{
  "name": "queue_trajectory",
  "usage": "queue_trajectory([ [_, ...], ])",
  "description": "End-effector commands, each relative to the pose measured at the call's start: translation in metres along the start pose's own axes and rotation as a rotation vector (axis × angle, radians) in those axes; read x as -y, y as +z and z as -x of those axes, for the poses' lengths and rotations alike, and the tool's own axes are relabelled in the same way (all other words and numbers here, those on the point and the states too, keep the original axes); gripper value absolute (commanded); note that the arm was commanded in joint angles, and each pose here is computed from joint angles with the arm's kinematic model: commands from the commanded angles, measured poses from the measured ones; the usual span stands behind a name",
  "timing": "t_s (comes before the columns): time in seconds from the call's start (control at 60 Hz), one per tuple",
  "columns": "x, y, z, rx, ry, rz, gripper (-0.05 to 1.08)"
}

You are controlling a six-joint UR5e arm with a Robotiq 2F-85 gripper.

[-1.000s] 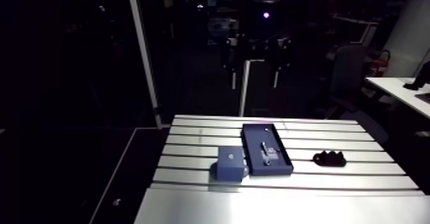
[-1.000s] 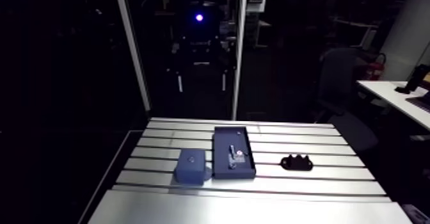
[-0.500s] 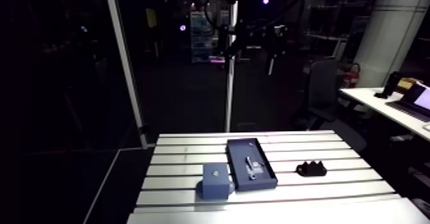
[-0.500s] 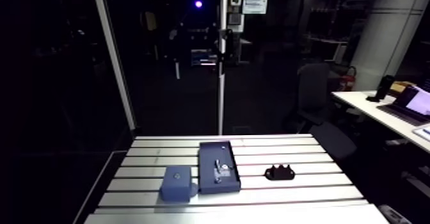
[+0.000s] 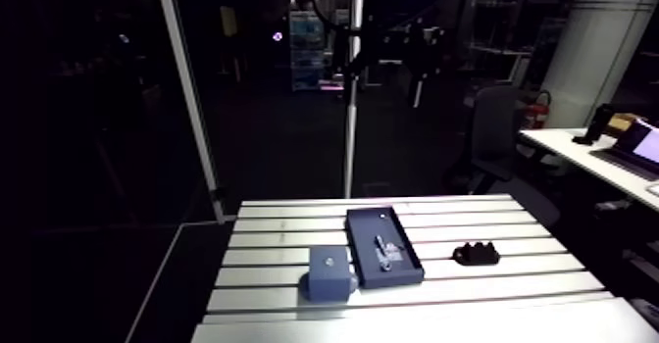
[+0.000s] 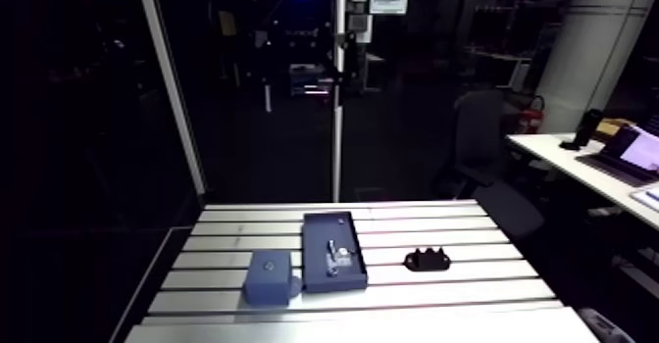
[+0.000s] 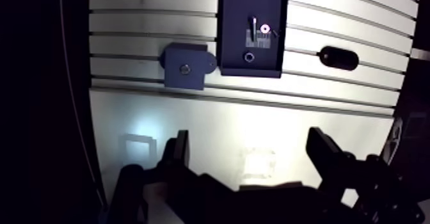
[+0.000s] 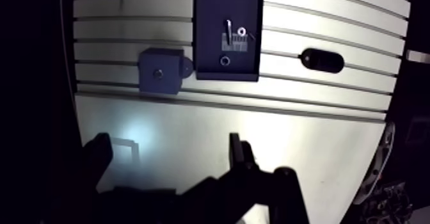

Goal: Pick up the M10 bolt and insert it into the hex recess until seated.

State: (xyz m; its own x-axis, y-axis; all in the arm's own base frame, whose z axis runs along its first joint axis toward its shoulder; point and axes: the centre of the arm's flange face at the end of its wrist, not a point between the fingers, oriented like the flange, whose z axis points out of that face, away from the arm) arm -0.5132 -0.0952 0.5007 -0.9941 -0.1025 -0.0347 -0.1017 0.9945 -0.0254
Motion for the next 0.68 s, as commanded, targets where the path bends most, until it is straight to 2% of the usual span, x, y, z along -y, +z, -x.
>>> queue_trajectory([
  [0.017,0.0,0.003,-0.002,0.01,-0.001,-0.001,0.01],
  [0.233,0.004,0.004,0.0,0.012,-0.005,-0.005,0.01],
  [0.367,0.007,0.014,0.003,0.029,-0.008,-0.011,0.01],
  [0.467,0.008,0.018,0.004,0.033,-0.008,-0.021,0.01],
  [0.683,0.008,0.016,0.001,0.028,-0.008,-0.021,0.01],
])
